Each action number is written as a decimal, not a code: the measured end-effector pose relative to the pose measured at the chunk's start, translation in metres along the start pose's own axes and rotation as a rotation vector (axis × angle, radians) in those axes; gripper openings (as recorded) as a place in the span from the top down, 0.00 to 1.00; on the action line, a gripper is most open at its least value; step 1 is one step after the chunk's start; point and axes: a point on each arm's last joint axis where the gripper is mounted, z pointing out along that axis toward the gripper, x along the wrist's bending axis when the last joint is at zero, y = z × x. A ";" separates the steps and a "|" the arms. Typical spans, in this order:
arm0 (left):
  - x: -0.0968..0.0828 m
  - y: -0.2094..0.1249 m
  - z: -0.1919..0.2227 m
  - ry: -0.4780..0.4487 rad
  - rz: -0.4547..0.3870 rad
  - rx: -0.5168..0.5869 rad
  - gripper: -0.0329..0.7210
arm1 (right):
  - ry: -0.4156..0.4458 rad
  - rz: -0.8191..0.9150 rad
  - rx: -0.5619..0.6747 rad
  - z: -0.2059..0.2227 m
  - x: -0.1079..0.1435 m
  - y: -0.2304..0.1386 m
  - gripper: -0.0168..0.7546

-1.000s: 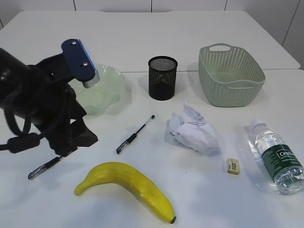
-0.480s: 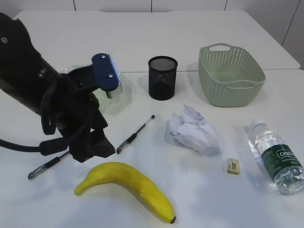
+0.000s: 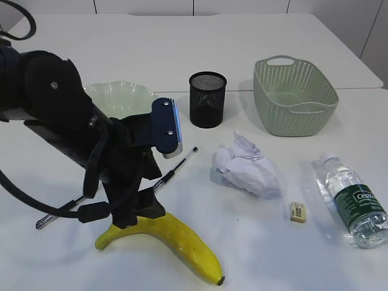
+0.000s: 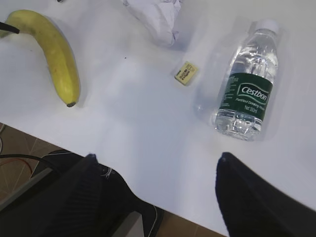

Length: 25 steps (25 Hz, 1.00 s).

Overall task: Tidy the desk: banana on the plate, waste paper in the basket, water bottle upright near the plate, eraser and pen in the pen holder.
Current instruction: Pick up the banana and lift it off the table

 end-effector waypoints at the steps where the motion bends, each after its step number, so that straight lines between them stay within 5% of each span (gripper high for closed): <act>1: 0.000 0.000 0.003 0.005 0.005 -0.001 0.29 | 0.001 0.000 0.005 0.000 0.000 0.000 0.28; 7: 0.003 -0.003 0.015 0.014 0.057 0.024 0.27 | 0.002 0.000 0.015 0.000 0.000 -0.001 0.28; 25: -0.004 -0.005 0.026 -0.066 -0.008 0.021 0.26 | 0.003 0.000 0.018 0.000 0.000 -0.002 0.28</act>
